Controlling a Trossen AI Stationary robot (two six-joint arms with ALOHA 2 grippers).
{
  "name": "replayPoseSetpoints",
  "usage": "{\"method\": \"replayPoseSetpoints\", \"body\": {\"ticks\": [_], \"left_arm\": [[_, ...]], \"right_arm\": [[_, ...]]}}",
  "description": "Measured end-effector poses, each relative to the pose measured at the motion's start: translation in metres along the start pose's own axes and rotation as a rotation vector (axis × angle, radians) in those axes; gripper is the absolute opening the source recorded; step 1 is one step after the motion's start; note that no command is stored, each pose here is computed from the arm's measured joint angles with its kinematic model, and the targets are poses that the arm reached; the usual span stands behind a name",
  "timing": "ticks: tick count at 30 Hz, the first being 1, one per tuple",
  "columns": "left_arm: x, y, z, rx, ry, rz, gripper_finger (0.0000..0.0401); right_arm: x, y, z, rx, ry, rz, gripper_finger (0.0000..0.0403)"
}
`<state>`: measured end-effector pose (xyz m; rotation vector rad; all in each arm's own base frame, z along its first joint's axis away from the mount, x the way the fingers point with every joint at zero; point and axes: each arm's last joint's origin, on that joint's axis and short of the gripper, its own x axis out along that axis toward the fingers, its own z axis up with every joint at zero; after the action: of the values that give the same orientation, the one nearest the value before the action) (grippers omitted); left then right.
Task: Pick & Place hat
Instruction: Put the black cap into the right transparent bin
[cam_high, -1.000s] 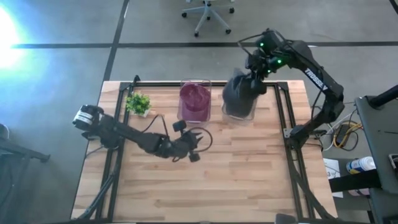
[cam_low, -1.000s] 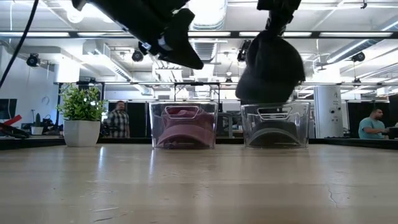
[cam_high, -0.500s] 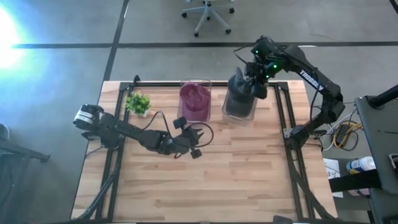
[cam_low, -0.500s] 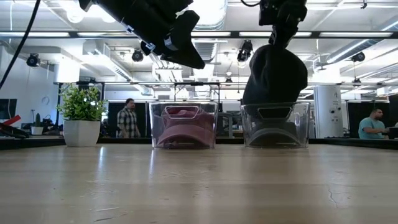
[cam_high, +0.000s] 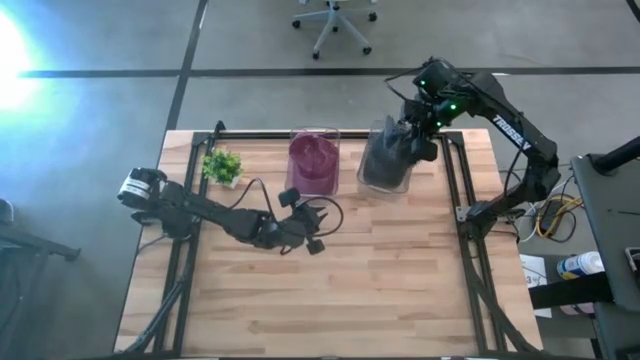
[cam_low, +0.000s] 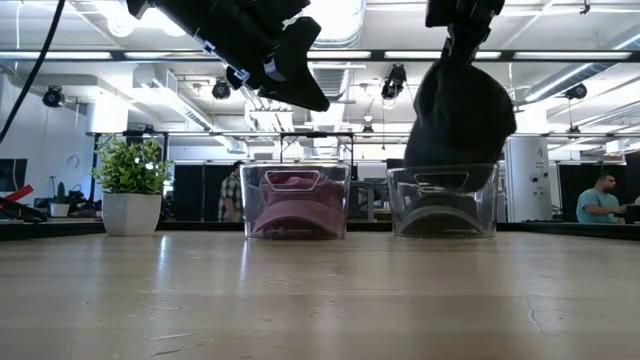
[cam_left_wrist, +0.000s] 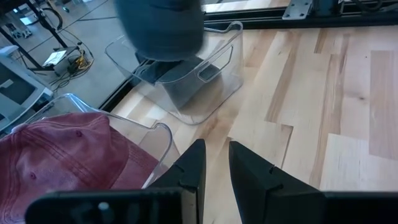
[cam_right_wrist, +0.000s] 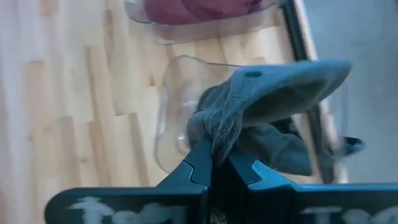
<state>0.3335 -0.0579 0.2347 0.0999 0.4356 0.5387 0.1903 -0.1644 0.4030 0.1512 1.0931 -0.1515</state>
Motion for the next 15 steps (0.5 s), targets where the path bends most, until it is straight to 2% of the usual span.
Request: {"method": "replayPoseSetpoints", "body": {"ticks": [9,15], "left_arm": [[0.0,0.0,0.0,-0.007,0.0,0.001,0.0065],[0.0,0.0,0.0,-0.022,0.0,0.001,0.0065]], "right_arm": [[0.021,-0.003,0.002,0.035,0.04,0.119,0.0008],[0.055,-0.011,0.001,0.087,0.125,0.208,0.0008]]}}
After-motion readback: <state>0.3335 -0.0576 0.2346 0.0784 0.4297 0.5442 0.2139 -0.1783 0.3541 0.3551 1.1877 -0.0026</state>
